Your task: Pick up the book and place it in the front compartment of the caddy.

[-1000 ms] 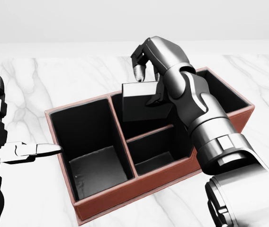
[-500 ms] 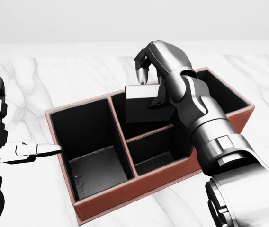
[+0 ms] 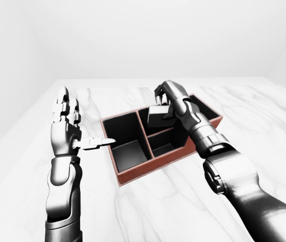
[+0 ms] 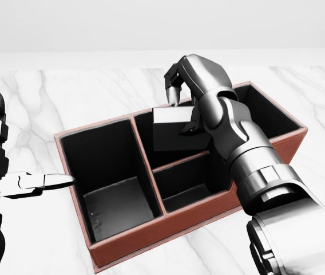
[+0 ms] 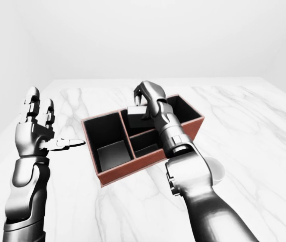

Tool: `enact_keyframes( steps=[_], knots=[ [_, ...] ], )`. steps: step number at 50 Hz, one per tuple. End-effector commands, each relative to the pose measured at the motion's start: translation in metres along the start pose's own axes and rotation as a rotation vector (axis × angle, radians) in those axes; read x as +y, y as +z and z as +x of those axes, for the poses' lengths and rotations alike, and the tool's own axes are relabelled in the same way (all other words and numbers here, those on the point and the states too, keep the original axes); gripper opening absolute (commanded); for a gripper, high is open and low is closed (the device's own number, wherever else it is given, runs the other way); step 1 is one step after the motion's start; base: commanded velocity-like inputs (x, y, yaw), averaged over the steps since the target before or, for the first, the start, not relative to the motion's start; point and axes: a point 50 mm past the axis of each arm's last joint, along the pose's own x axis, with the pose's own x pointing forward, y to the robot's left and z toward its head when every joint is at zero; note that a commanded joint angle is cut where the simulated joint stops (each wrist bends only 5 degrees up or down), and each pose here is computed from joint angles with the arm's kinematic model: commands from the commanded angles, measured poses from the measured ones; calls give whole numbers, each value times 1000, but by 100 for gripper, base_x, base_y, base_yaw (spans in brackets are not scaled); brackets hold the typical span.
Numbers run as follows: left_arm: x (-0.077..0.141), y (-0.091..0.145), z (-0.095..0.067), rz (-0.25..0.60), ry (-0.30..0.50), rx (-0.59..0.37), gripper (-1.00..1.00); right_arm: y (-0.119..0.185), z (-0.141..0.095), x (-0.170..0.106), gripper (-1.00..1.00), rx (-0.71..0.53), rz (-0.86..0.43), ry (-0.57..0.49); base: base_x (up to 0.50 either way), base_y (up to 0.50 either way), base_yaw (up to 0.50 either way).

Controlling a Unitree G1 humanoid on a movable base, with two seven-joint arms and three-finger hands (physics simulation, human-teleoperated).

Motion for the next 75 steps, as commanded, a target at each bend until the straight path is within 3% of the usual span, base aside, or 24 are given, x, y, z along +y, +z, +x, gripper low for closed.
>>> enact_keyframes(
  steps=[1, 75],
  knots=[
    [0, -1, 0, 0, 2, 4, 100, 4, 2, -8, -100, -8, 5, -55, 0, 0, 0],
    [1, 3, 1, -4, 5, -11, 100, 9, 1, 5, -100, -11, -41, -67, 0, 0, 0]
  ],
)
